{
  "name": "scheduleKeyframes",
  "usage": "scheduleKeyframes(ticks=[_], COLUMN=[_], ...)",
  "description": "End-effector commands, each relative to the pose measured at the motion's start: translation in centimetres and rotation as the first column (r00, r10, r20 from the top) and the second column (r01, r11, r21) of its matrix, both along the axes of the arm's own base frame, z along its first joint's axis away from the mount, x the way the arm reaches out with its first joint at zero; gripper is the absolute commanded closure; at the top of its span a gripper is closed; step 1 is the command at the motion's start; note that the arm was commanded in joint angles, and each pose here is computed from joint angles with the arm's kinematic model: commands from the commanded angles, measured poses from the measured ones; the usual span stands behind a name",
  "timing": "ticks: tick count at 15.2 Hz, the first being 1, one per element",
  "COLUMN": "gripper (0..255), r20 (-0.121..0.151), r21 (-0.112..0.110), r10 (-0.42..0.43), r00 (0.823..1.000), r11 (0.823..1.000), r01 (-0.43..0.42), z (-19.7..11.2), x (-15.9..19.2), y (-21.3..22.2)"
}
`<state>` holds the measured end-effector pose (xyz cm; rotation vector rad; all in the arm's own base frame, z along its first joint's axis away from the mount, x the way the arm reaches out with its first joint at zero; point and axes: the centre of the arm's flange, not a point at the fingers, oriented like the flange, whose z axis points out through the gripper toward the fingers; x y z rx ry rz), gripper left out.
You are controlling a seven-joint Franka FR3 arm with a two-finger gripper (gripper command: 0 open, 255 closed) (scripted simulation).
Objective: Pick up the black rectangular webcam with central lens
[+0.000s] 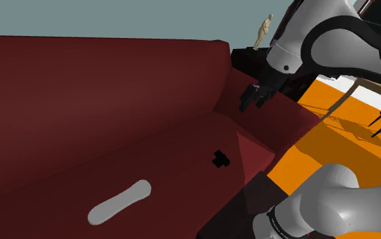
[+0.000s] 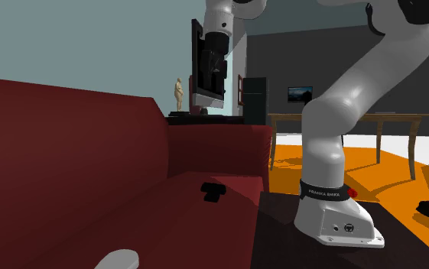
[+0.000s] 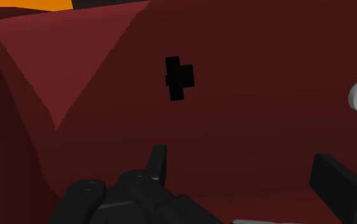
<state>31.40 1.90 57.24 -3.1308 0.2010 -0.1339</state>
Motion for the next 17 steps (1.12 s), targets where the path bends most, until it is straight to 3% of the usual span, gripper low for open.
scheduleKeyframes(ticks=[1,17], gripper=[0,0], r20=[0.0,-0.015], r21=[0.0,0.019], r10=[0.0,0.1], r00=[1.0,0.995], r11=[1.0,0.995], r01=[0.0,-0.099], z=[0.0,-20.8], x=[0.0,1.4], y=[0.0,-3.7])
